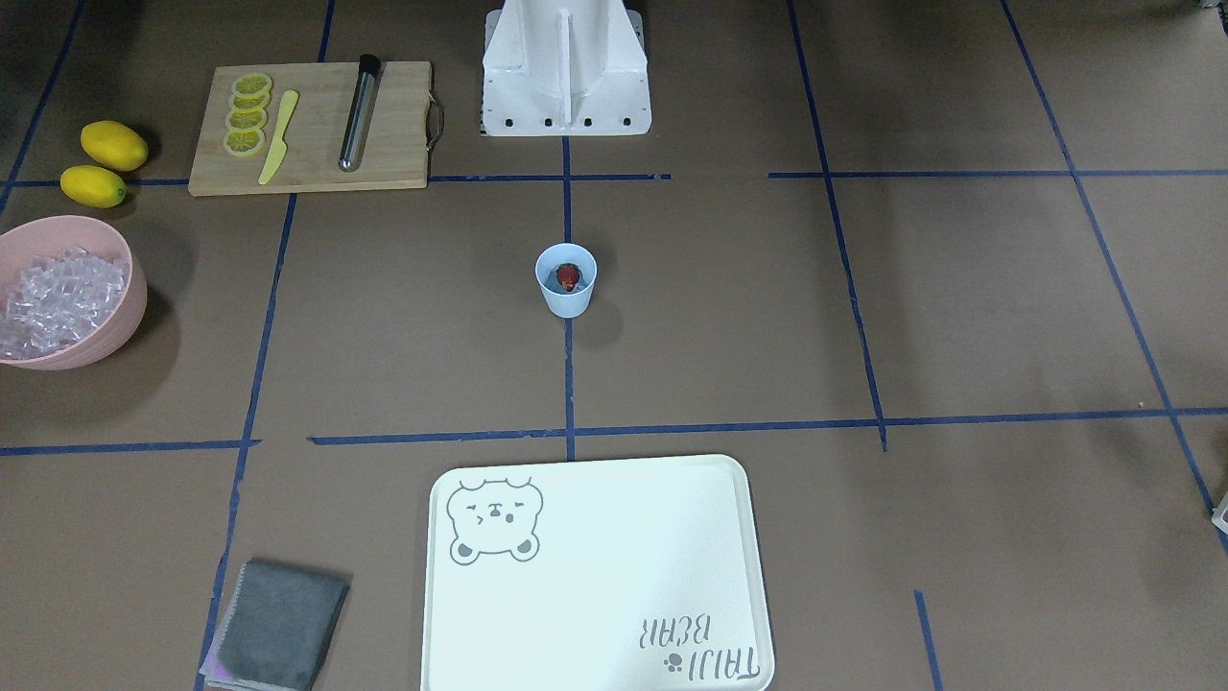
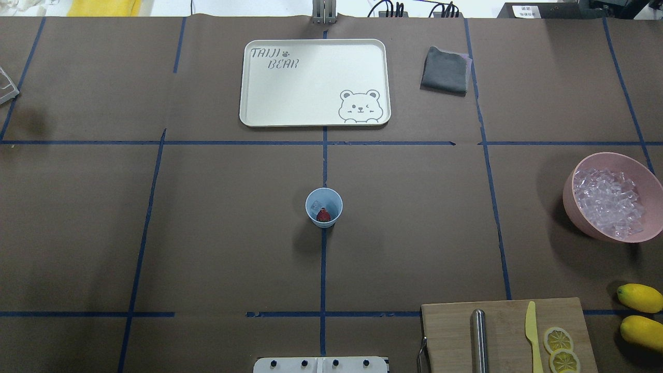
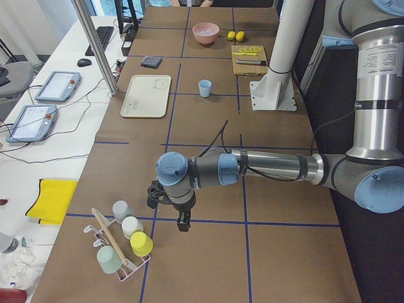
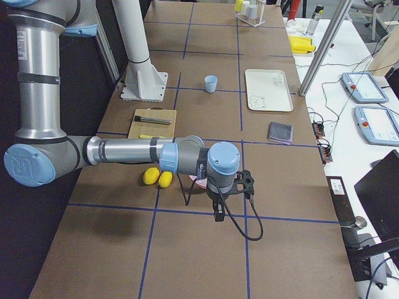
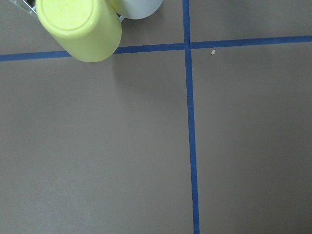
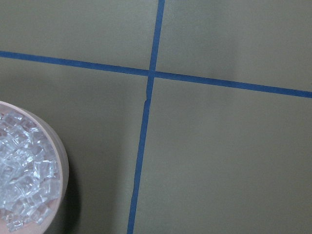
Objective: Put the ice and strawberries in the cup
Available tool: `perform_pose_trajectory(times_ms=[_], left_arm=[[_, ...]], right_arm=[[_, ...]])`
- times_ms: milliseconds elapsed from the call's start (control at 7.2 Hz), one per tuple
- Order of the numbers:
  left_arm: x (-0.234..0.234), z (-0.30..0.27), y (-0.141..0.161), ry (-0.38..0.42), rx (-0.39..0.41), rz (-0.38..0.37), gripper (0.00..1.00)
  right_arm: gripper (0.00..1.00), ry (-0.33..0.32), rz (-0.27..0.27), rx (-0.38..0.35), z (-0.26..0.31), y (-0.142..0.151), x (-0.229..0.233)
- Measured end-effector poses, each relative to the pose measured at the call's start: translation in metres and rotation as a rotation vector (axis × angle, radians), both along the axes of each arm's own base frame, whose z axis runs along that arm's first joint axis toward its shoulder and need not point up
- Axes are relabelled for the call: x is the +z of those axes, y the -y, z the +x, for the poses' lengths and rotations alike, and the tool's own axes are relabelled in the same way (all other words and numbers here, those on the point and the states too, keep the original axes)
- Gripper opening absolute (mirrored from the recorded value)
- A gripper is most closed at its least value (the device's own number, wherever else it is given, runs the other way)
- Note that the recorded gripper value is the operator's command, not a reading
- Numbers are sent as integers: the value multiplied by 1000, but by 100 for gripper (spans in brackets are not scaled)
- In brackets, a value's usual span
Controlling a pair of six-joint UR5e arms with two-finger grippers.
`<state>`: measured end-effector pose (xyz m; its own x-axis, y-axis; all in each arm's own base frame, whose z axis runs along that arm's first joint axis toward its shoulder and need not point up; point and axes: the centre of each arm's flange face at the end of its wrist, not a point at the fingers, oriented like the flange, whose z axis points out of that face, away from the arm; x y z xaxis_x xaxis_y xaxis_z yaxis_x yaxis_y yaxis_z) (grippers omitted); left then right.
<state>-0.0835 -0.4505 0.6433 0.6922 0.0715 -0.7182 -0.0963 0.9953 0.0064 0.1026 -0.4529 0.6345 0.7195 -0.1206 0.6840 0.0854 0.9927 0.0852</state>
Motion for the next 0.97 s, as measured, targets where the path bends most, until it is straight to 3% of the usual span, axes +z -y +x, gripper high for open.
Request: perform_pose_trajectory(times_ms=[973], left_arm=[[2,-1,-1,5,-1,-4,100]], right_arm=[[100,1,1,1,0,1,-1]])
